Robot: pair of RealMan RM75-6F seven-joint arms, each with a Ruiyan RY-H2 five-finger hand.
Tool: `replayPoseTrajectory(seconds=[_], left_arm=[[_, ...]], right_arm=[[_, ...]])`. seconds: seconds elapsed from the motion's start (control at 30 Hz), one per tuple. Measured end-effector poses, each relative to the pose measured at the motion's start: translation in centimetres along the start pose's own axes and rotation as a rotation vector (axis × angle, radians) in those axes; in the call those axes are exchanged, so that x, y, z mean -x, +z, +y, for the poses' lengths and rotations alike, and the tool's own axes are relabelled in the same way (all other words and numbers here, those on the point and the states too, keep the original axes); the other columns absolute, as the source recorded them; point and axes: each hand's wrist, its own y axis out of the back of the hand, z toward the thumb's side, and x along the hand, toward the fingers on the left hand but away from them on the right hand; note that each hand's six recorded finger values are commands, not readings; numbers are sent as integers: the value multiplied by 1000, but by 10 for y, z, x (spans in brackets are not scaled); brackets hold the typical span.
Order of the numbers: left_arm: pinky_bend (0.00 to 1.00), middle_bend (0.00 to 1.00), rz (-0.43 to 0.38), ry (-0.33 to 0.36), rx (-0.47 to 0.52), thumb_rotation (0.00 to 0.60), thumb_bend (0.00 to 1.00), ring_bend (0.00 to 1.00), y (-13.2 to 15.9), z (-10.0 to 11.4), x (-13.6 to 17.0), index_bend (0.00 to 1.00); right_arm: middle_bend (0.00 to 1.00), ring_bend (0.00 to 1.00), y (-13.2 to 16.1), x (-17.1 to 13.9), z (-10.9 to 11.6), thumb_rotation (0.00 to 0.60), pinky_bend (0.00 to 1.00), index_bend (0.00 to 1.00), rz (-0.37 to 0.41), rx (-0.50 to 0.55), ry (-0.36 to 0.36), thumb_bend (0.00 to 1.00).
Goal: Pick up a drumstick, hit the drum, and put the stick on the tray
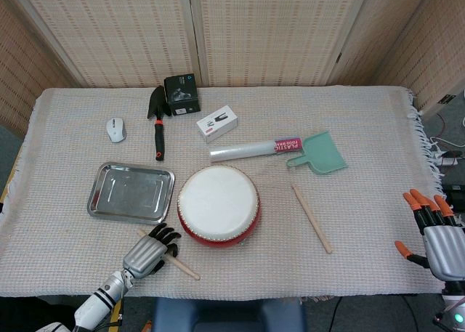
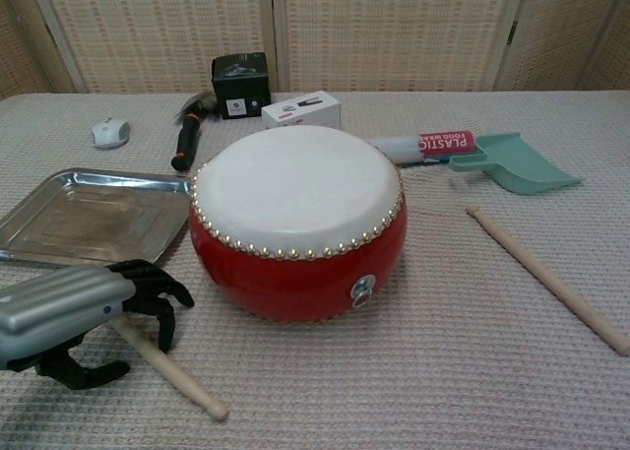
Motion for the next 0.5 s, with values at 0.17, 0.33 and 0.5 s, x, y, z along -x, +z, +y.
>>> replayPoseTrajectory(seconds=[0.17, 0.33, 0.5], left_arm=[[62, 169, 10, 9, 7, 600, 325, 91, -1, 0, -2, 526], [62, 179, 17, 16, 15, 600, 325, 92, -1, -1, -3, 555], [62, 195, 23, 32, 45, 600, 325, 99, -1, 0, -3, 587]], right_arm=[[21, 0, 0, 0, -1, 600, 0, 1, -2, -1, 3, 211], [21, 0, 0, 1, -1, 600, 0, 1, -2, -3, 6, 211], [21, 0, 0, 2, -1, 600, 0, 1, -1, -4, 8, 211]])
